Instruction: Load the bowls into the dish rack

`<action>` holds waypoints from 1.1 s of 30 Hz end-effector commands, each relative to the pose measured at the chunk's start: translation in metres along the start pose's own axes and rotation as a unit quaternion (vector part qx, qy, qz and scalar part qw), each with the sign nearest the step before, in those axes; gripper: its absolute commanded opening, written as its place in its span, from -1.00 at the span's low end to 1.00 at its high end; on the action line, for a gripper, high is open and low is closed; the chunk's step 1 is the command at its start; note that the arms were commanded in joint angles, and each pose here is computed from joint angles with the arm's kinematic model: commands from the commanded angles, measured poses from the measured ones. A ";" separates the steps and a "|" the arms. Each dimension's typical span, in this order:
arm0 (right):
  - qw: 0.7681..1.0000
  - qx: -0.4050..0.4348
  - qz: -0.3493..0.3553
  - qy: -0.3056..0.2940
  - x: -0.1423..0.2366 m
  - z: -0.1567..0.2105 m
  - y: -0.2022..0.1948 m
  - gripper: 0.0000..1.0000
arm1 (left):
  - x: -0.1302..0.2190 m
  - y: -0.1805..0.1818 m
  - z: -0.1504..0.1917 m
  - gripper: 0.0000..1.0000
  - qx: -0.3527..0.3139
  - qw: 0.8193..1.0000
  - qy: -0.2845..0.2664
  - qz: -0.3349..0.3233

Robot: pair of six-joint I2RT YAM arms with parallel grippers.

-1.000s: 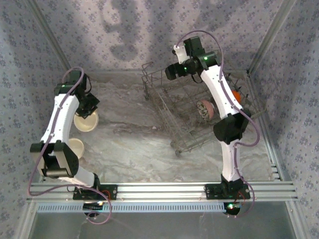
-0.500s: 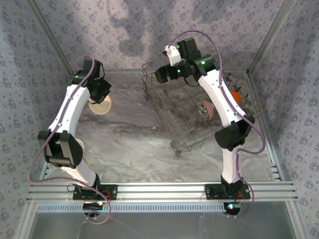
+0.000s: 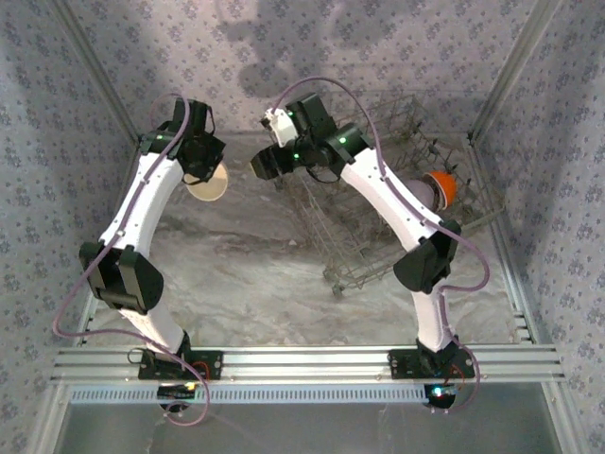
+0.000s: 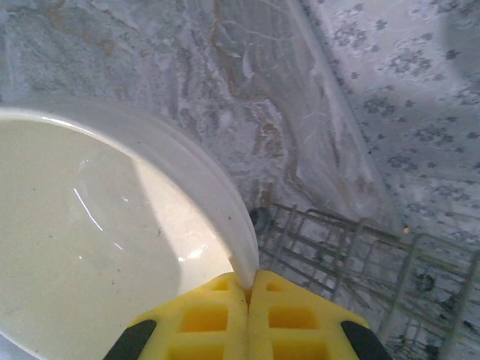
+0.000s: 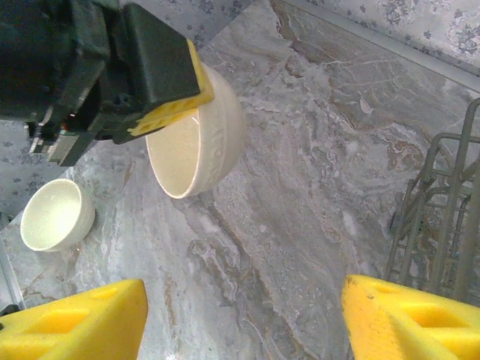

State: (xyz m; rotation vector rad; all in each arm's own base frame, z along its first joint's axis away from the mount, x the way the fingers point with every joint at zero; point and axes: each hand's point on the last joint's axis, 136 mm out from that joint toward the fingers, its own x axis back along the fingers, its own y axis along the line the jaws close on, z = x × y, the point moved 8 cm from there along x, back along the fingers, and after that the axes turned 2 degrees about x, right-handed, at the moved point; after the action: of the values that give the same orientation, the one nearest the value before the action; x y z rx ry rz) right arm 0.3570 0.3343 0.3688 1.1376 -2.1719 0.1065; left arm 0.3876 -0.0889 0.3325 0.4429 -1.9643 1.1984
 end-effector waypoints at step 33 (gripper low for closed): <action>0.990 -0.061 0.080 -0.095 -0.090 -0.011 0.029 0.25 | 0.043 -0.053 0.009 -1.00 0.062 0.994 -0.020 0.085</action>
State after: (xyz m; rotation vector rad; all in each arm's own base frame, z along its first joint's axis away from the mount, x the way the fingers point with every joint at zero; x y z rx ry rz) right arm 0.3726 0.4059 0.3322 0.9580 -2.3529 -0.0239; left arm 0.3881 -0.1152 0.3775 0.4107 -1.9670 1.3857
